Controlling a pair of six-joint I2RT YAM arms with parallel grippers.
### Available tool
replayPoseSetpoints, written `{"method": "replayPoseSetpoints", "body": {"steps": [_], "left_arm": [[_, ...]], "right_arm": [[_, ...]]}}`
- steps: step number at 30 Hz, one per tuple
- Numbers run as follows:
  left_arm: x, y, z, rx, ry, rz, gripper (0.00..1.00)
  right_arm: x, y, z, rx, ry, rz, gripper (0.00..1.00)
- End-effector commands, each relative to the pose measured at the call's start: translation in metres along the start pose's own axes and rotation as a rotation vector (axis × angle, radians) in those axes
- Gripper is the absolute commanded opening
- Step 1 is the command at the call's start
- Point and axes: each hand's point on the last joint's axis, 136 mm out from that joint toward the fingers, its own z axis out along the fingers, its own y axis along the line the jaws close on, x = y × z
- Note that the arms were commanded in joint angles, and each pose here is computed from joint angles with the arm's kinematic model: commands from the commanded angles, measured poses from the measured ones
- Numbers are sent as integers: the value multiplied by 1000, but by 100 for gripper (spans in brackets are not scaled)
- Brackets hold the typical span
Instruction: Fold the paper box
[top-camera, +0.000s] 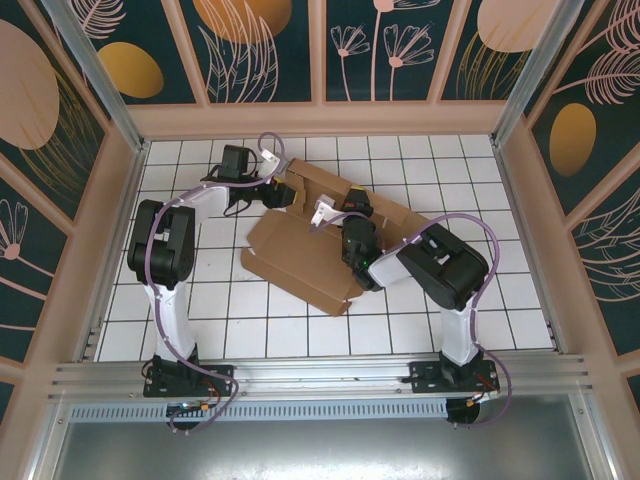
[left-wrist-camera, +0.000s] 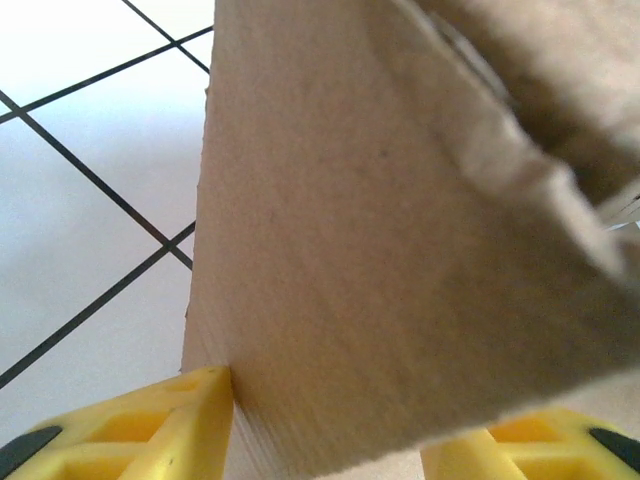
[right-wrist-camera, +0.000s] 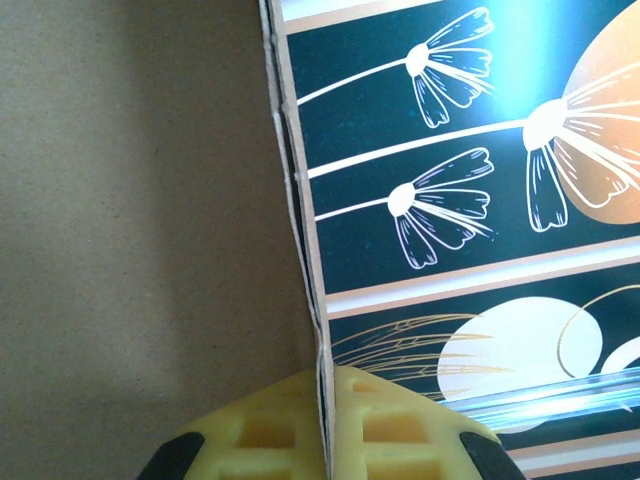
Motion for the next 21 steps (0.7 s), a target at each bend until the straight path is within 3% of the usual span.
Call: {"method": "replayPoseSetpoints", "body": {"steps": [1,6,13,20,21], "left_arm": [[-15,-27,-3,56,-8,50,46],[-12,-31,-4,60,-8,79,48],[-17,-30,0,58,-15,75,25],[-19,-27,11,12,-12,82,26],[-20,-27,12,2,-16,81,30]], "right_arm": [[-7,0,-1,-16,-8,70,0],[-6,2,0,-22,-2,71,0],[-8,0,0,-19,1,75,0],[-10,-2,-1,-19,-3,81,0],[-11,-2,-2,-20,-4,81,0]]}}
